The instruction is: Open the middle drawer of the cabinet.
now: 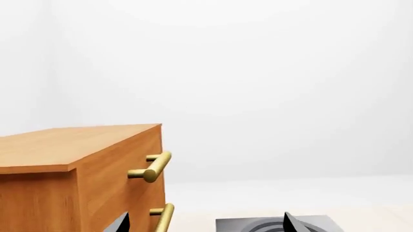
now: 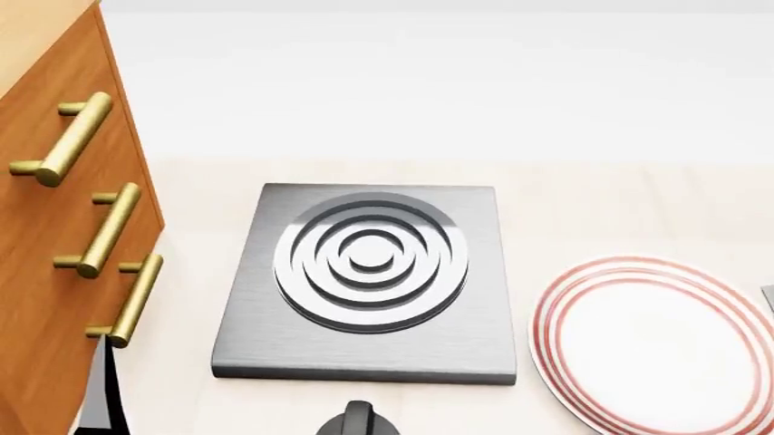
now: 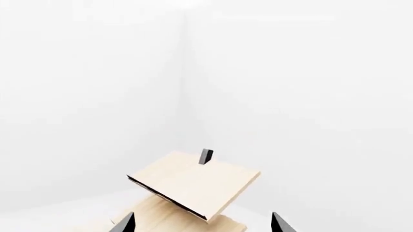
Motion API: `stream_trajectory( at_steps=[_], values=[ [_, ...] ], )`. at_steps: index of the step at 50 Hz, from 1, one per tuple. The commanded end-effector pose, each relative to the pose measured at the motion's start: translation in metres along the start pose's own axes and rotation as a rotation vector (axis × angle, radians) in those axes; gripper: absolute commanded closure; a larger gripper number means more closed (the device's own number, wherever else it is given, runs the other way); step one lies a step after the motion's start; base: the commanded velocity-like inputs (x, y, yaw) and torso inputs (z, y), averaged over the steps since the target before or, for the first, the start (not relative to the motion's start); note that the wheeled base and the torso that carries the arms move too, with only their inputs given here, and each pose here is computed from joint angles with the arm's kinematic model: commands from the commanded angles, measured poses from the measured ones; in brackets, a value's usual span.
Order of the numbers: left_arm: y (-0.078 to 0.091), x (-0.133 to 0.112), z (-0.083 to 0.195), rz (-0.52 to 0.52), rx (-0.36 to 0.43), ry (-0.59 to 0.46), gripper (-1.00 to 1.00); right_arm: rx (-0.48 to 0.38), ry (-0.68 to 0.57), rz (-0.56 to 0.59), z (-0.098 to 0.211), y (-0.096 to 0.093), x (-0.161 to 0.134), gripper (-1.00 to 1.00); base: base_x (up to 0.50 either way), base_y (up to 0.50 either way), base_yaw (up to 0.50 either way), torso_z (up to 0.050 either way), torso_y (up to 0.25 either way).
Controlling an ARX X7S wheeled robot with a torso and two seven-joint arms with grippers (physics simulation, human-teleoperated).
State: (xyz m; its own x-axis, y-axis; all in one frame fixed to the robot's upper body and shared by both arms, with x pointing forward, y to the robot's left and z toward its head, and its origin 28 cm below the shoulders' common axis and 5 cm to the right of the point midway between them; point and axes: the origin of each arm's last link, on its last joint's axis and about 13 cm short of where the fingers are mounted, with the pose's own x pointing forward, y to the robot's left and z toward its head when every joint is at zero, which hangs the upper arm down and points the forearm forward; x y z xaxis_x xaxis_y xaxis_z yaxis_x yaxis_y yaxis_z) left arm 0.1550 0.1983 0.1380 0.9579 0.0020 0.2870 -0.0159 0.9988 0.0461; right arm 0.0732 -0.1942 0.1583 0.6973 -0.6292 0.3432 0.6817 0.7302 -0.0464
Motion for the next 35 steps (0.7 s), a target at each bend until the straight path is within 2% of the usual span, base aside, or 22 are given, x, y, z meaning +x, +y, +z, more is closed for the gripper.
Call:
stream_trajectory(
  at_steps=[1,20,35],
  values=[
    [0.0002,0.0002,-0.0002,0.002,0.0,0.0,-1.0,-0.001,-0.01,-0.002,0.0056,-0.0015,-0.0016,-1.0,0.0,0.19,0.0,0.0,0.0],
    [0.0001,0.0,0.0006,0.001,-0.001,-0.002,-1.0,0.009,-0.021,0.003,0.0065,-0.001,-0.0015,-1.0,0.0,0.46,0.0,0.0,0.0],
    [-0.0003,-0.0001,0.0,0.0,0.002,-0.001,-1.0,0.025,-0.024,0.009,0.0066,-0.0007,-0.0015,-1.0,0.0,0.01,0.0,0.0,0.0]
  ],
)
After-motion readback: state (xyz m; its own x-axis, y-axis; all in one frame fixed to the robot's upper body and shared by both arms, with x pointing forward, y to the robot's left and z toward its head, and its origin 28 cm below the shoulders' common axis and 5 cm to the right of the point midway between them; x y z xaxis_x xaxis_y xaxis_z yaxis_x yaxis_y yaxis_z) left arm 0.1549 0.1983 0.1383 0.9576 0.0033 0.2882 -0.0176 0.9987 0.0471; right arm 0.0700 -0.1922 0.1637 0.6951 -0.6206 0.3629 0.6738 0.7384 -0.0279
